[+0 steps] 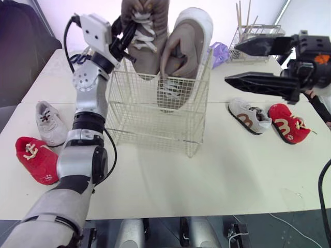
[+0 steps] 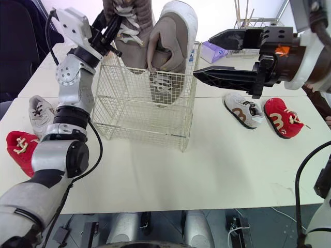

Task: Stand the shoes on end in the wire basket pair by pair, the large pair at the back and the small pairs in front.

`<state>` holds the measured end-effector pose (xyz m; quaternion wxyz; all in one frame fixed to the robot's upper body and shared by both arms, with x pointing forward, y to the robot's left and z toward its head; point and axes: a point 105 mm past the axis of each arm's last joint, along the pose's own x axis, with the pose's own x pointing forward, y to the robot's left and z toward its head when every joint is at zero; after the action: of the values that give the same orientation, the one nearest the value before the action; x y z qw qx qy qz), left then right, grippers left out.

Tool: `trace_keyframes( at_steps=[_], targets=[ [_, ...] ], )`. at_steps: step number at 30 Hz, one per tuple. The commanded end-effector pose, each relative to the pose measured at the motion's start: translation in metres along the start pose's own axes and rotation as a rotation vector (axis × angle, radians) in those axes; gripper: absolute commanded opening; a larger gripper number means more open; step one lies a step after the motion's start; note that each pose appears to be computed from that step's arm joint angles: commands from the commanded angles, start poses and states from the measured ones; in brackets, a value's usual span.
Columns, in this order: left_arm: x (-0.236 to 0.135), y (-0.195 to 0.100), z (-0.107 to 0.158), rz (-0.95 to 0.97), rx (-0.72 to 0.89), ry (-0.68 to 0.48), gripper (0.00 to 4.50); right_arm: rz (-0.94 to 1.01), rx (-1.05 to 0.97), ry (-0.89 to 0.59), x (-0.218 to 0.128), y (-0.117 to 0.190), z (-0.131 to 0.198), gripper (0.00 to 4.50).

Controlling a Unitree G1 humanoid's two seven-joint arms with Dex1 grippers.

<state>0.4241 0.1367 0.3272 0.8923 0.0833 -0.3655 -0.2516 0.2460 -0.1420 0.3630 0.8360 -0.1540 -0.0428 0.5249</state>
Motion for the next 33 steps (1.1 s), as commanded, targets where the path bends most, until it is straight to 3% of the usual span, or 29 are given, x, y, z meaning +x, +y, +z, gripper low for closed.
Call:
trace_keyframes(
  at_steps=[1, 4, 7, 12, 23, 29, 33],
  targets=[
    [-0.007, 0.003, 0.0, 0.013, 0.016, -0.008, 0.76, 0.002, -0.029, -0.052, -0.003, 0.004, 0.01, 4.5],
    [-0.014, 0.003, -0.007, 0.017, -0.003, 0.018, 0.76, 0.012, -0.008, -0.058, -0.001, 0.005, 0.006, 4.5],
    [-0.019, 0.001, -0.012, 0.006, -0.022, 0.036, 1.94, 0.015, 0.009, -0.057, 0.002, 0.006, 0.001, 4.5],
    [-0.023, 0.002, -0.003, -0.013, -0.034, 0.038, 4.38, -0.001, 0.039, -0.034, 0.004, 0.006, -0.014, 4.5],
    [-0.047, 0.007, 0.033, -0.07, -0.029, 0.084, 4.38, -0.019, 0.053, -0.05, 0.003, 0.001, -0.023, 4.5],
    [-0.065, 0.005, 0.023, -0.065, -0.124, 0.186, 4.38, -0.016, 0.062, -0.071, 0.005, -0.003, -0.027, 4.5],
    [-0.071, 0.015, 0.027, -0.02, -0.18, 0.194, 4.38, -0.009, 0.062, -0.078, 0.006, -0.003, -0.027, 4.5]
  ],
)
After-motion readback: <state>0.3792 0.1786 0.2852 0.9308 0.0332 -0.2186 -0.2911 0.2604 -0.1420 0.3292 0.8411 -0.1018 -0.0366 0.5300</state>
